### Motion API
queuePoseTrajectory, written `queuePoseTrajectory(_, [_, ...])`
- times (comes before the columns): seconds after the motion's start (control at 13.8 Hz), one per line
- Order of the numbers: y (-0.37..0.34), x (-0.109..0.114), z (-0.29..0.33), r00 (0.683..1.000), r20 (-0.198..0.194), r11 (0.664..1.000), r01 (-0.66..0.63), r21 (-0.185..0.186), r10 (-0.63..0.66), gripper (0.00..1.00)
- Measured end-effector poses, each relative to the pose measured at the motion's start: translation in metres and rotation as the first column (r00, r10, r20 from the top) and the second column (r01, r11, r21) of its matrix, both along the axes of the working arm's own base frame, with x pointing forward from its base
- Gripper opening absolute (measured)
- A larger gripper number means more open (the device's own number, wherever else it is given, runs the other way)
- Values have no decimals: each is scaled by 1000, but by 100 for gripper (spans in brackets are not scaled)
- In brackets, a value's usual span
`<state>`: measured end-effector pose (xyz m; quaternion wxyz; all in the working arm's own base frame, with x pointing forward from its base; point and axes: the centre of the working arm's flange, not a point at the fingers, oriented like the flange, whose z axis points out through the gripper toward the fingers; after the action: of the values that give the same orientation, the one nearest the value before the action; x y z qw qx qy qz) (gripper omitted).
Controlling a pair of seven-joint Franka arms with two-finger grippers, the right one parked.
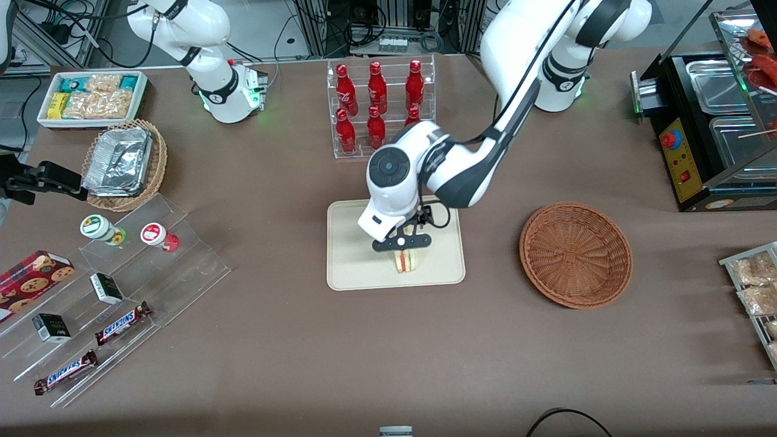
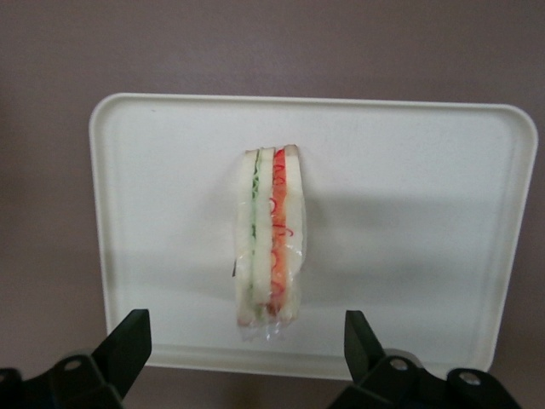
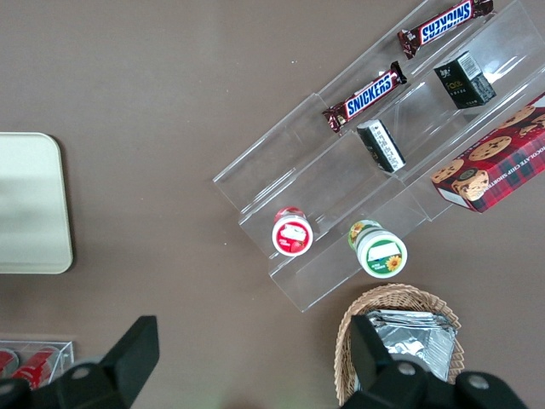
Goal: Place sandwich from basket to tray
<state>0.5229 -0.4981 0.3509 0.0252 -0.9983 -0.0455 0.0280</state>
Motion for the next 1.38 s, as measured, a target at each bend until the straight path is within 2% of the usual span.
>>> queuePoseTrajectory(0.29, [18, 3, 59, 999, 31, 1000, 18, -17, -17, 100])
queuePoseTrajectory(0.51, [44, 20, 76, 997, 38, 998, 66, -23, -65, 100])
queuePoseTrajectory(0.65, [74, 29, 87, 997, -7, 997, 74, 11, -74, 100])
queuePoseTrajectory(0.73, [91, 37, 95, 997, -18, 997, 75, 18, -75, 100])
queuePoseTrajectory(1.02, [171, 66, 134, 993, -34, 994, 111, -1, -111, 100])
queuePoseTrajectory(1.38, [234, 74, 147, 996, -52, 997, 71, 4, -71, 100])
